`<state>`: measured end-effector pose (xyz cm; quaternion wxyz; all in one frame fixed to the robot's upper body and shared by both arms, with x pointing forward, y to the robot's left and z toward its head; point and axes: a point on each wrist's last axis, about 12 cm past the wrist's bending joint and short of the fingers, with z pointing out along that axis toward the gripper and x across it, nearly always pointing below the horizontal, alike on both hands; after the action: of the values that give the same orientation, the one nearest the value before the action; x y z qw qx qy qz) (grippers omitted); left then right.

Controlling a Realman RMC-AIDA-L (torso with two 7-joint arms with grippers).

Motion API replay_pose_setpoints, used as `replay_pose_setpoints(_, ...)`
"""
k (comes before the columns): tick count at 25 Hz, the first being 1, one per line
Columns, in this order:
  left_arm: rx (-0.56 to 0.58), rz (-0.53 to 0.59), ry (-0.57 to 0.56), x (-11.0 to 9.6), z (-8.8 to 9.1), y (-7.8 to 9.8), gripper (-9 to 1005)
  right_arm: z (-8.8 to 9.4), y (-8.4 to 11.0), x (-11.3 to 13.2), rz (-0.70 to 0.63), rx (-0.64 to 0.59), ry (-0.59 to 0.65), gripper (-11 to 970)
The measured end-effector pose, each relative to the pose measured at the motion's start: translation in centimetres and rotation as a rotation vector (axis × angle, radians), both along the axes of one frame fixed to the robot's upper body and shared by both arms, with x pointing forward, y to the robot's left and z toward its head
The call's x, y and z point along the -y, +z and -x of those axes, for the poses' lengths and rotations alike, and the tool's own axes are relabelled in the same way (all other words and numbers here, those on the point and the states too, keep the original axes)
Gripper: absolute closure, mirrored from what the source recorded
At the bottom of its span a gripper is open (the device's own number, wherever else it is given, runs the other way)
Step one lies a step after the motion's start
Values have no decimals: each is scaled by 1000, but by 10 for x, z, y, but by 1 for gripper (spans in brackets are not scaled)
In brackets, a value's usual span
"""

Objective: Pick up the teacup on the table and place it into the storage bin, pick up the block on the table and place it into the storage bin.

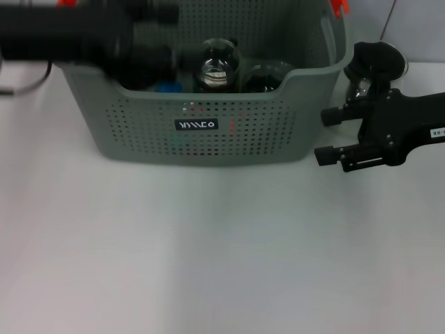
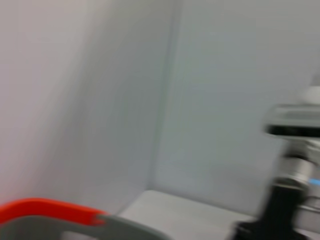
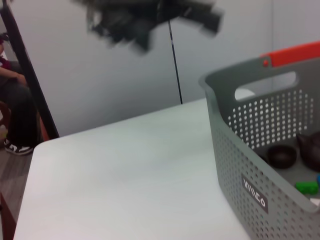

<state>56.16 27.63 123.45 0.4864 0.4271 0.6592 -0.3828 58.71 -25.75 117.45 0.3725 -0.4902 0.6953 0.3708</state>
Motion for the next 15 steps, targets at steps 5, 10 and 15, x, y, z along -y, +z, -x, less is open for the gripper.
replay_pose_setpoints(5,35,34,-56,4,24,-37,41,2,-6,1,-37,21,11,141)
replay_pose_setpoints(10,54,77,-103,21,32,-74,46,7,-18,3,-41,24,20,140)
replay_pose_setpoints(15,-18,85,-98,35,25,-104,46,15,-33,9,-41,54,27,140)
